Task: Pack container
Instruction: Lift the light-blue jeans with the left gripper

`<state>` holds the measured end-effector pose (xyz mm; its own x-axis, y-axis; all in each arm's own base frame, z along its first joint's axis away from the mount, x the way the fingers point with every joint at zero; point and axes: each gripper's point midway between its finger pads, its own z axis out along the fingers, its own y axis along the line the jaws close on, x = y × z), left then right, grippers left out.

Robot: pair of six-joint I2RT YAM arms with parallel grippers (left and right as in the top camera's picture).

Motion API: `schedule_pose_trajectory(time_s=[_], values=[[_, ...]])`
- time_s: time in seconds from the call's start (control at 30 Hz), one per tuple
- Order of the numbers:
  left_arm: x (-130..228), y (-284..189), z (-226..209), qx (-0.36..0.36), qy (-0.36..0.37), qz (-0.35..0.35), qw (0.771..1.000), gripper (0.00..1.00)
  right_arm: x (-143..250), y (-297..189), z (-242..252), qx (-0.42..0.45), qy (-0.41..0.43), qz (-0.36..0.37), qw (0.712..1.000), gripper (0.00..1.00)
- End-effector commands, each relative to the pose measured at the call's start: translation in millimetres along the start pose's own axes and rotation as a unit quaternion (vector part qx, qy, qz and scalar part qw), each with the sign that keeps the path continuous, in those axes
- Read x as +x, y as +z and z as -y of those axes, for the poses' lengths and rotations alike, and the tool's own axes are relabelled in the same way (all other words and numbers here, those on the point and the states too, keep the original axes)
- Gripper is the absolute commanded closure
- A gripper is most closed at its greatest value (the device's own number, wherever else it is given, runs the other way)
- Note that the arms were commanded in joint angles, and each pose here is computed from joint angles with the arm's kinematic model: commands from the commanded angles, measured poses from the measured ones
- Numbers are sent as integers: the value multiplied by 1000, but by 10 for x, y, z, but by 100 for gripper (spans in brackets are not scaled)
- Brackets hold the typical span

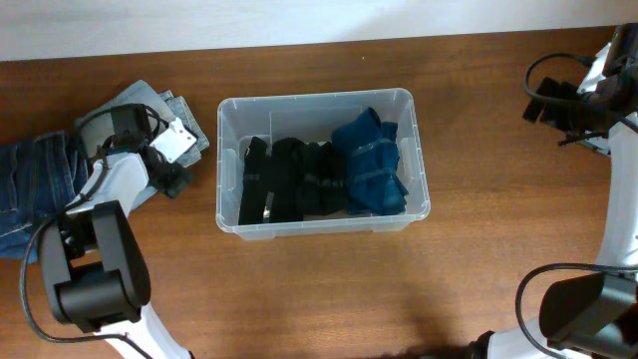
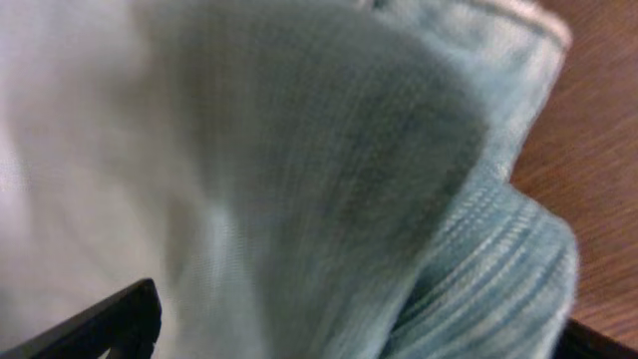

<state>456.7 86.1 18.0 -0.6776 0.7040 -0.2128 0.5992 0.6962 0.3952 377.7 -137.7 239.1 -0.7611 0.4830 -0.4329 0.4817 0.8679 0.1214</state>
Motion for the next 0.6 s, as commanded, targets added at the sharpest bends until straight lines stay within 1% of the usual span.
schedule_pose_trajectory(time_s=[0.0,0.1,0.17,0.23,0.3,0.4,0.47,0.53,0.57], values=[[201,263,178,25,33,-35,999,0,-23,-37,22,4,-2,6,1000,1],[267,270,43,-9,33,-59,998,6,-23,-37,22,4,-2,6,1000,1],[299,260,-54,-33,32,-73,996,17,-23,-37,22,4,-2,6,1000,2],[301,259,-71,-37,31,-74,996,25,-24,-37,22,4,-3,6,1000,2],[293,259,-69,-36,31,-72,996,36,-23,-37,22,4,-2,6,1000,1],[291,262,-65,-35,31,-71,996,63,-23,-37,22,4,-2,6,1000,1],[292,260,-66,-36,31,-71,996,67,-24,-37,22,4,-2,6,1000,1],[291,261,-67,-36,31,-71,996,69,-24,-37,22,4,-2,6,1000,1],[292,260,-66,-36,31,-71,996,73,-24,-37,22,4,-2,6,1000,1]])
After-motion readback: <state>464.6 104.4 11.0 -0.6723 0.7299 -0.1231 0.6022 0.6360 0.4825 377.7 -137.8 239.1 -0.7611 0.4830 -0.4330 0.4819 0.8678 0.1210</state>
